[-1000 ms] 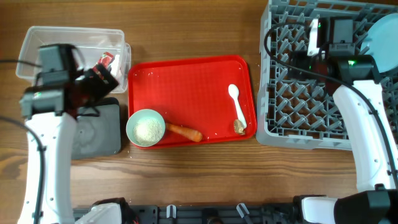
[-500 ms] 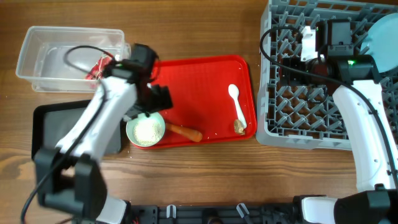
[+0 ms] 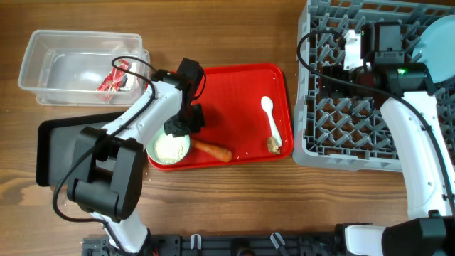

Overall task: Sort waste into correct bins and load items into the dishwasher rack
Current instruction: 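Grasp the rice-filled green bowl with the left gripper, then tip the green bowl over the black tray to pour out the rice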

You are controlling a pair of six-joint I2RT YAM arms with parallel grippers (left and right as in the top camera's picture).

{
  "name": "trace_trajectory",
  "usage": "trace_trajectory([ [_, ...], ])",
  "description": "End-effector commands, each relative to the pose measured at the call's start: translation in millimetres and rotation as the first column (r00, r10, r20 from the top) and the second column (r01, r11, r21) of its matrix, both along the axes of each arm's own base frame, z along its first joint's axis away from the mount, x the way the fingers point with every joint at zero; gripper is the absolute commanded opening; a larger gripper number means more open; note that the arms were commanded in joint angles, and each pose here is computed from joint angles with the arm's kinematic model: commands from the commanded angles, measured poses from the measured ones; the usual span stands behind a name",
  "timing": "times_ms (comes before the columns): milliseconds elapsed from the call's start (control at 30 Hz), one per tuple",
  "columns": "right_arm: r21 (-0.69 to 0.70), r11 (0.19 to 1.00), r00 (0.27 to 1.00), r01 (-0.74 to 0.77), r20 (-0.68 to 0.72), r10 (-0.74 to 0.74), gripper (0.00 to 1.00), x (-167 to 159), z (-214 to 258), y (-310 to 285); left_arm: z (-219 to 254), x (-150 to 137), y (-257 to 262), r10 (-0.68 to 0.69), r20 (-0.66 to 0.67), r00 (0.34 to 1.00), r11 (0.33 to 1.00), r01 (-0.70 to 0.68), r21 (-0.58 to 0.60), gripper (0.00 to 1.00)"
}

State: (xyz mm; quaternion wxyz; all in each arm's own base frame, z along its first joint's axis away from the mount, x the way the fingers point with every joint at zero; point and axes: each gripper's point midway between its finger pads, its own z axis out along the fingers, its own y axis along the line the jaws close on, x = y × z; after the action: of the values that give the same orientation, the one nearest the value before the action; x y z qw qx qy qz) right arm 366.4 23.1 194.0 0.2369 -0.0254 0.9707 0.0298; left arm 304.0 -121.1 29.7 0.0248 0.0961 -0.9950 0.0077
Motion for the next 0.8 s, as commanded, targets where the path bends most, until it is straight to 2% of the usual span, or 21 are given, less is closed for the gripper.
trace_trajectory([
  [0, 0.018, 1.0, 1.0, -0.002, 0.0, 0.002, 0.82, -0.4, 0.0, 3.9, -1.7, -0.4, -0.6, 0.0, -0.002, 1.0, 1.0, 0.0, 0.004, 0.24],
  [267, 0.018, 1.0, 1.0, -0.003, 0.0, 0.003, 0.82, -0.3, 0.0, 3.9, -10.6, -7.1, 2.6, -0.001, -0.026, 1.0, 1.0, 0.002, 0.018, 0.2],
  [367, 0.018, 1.0, 1.0, -0.003, 0.001, 0.003, 0.82, -0.1, 0.1, 3.9, -11.3, -5.9, 9.3, -0.003, -0.016, 1.0, 0.998, 0.004, 0.056, 0.04],
  [633, 0.019, 1.0, 1.0, -0.003, 0.001, 0.003, 0.82, -0.2, 0.1, 3.9, -5.4, -2.6, 18.2, 0.003, 0.001, 1.0, 0.997, -0.003, 0.076, 0.04],
  [767, 0.018, 1.0, 1.0, -0.003, 0.0, 0.003, 0.82, -0.3, 0.0, 3.9, 14.9, 4.3, 28.3, 0.036, 0.06, 0.998, 0.997, -0.04, 0.062, 0.04],
])
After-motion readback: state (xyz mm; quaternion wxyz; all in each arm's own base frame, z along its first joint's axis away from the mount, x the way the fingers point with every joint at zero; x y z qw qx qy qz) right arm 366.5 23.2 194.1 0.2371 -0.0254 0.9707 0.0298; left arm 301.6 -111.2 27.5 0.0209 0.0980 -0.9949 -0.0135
